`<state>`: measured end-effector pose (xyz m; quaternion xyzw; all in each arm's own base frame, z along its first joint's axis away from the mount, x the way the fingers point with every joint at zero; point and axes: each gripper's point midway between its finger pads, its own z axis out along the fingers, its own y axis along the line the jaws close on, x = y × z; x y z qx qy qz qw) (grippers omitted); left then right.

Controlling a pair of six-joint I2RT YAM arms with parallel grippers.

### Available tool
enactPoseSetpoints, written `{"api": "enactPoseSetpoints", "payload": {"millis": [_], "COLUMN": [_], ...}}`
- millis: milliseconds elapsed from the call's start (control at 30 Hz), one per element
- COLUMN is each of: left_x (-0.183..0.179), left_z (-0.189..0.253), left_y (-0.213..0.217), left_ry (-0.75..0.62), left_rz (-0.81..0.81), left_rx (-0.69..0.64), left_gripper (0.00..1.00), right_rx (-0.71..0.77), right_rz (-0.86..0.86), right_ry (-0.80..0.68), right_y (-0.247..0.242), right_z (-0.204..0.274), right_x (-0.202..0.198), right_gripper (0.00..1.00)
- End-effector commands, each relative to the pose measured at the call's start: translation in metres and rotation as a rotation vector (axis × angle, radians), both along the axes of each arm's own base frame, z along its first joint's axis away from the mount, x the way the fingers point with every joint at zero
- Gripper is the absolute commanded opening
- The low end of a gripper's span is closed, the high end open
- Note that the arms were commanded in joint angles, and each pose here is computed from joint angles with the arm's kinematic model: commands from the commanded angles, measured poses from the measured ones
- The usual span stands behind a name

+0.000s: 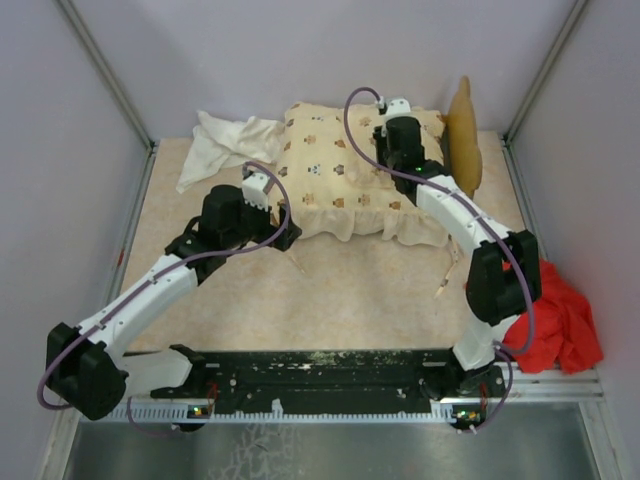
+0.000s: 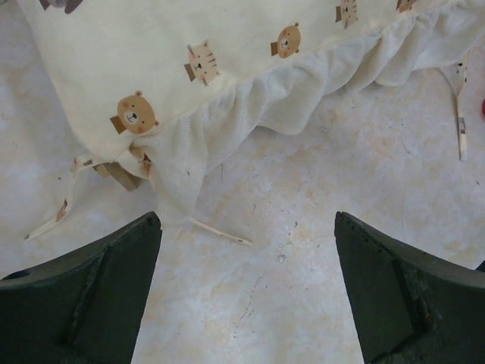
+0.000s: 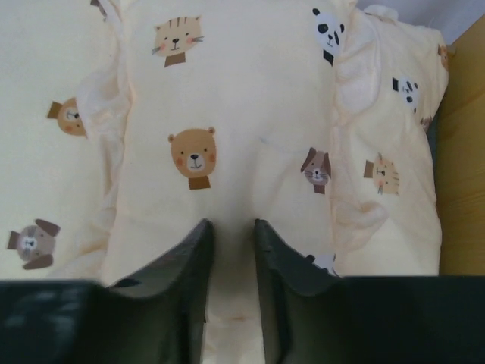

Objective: Set up the pet bed

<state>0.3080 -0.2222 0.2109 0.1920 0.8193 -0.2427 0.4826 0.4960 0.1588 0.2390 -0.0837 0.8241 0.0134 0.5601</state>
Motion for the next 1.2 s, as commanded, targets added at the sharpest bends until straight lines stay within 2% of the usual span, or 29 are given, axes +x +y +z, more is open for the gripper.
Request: {"api": "enactPoseSetpoints", "payload": {"millis": [0, 33, 67, 100, 200, 400, 533, 867, 1167], "left_x": [0.005, 0.004, 0.005, 0.005, 0.006, 0.009, 0.008, 0.009, 0.010], "left_z": [0.014, 0.013, 0.014, 0.012, 0.009, 0.010, 0.007, 0.003, 0.001], "left_y": [0.009, 0.010, 0.012, 0.015, 0.022, 0.027, 0.029, 0.031, 0.026], "left_ry": [-0.051, -0.055, -0.061, -0.061, -0.068, -0.071, -0.062, -0.051, -0.037], "left_rz": [0.028, 0.030, 0.037, 0.046, 0.072, 0.100, 0.108, 0.117, 0.100], "left_rx": [0.035, 0.039, 0.042, 0.050, 0.078, 0.099, 0.110, 0.117, 0.116], "left_gripper": [1.00, 1.00, 1.00, 1.00, 1.00, 1.00, 1.00, 1.00, 1.00], "right_rx": [-0.021, -0.024, -0.029, -0.021, -0.018, 0.033, 0.046, 0.167, 0.122], "right_rz": [-0.048, -0.051, -0.052, -0.054, -0.066, -0.134, -0.195, -0.314, -0.380], "right_ry": [-0.075, -0.096, -0.113, -0.158, -0.221, -0.288, -0.265, -0.248, -0.253], "right_y": [-0.009, -0.012, -0.014, -0.018, -0.032, -0.079, -0.100, -0.104, -0.117], "right_z": [0.043, 0.052, 0.060, 0.082, 0.105, 0.126, 0.121, 0.087, 0.063], "right_x": [0.004, 0.001, 0.000, -0.008, -0.020, -0.035, -0.036, -0.016, -0.008], "right_gripper": [0.14, 0.05, 0.00, 0.00, 0.00, 0.00, 0.00, 0.00, 0.00]}}
